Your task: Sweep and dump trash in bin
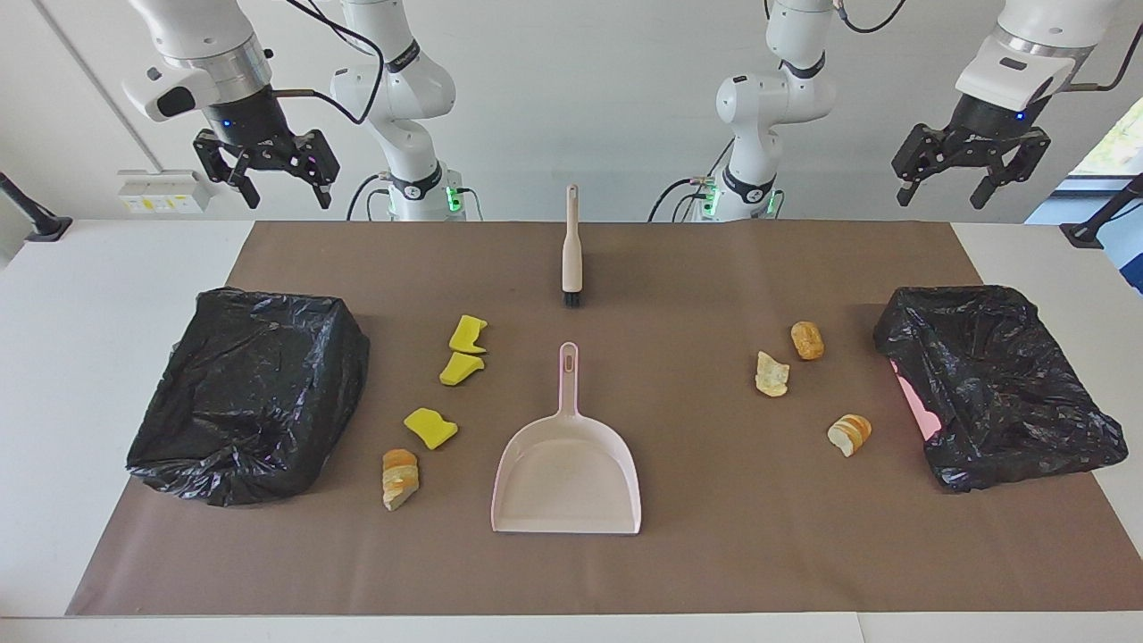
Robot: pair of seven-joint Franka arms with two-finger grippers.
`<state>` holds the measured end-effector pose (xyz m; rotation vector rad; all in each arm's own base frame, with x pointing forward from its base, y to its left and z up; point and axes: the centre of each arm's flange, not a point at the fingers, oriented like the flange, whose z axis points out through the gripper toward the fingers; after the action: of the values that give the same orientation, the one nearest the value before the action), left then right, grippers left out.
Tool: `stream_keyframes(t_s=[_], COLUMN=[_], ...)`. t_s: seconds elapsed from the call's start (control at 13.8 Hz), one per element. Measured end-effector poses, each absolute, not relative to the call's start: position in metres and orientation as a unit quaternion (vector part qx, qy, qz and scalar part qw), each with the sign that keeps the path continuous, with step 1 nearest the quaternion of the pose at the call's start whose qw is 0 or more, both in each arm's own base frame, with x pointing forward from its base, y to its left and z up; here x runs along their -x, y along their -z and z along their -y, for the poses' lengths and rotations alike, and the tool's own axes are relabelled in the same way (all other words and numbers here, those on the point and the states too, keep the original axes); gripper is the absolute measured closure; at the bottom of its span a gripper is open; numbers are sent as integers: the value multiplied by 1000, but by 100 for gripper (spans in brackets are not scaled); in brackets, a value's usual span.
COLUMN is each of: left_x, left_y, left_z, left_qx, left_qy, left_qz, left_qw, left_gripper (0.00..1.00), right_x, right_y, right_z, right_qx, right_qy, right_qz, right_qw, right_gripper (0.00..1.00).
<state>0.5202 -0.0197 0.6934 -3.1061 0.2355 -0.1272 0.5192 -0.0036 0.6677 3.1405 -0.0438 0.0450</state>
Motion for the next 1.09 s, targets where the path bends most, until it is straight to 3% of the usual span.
stream_keyframes(t_s=[1.09], left_x=[-518], left_y=[-691], left_z=[21], left_qx=[997], left_qy=[31], left_qz=[-77], left_qw=[12], left_gripper=[0], right_x=[-519], right_y=[-668], right_z=[4], right_qx=[-1000], right_qy=[-14], right_qz=[14], right_qw=[0], right_gripper=[0])
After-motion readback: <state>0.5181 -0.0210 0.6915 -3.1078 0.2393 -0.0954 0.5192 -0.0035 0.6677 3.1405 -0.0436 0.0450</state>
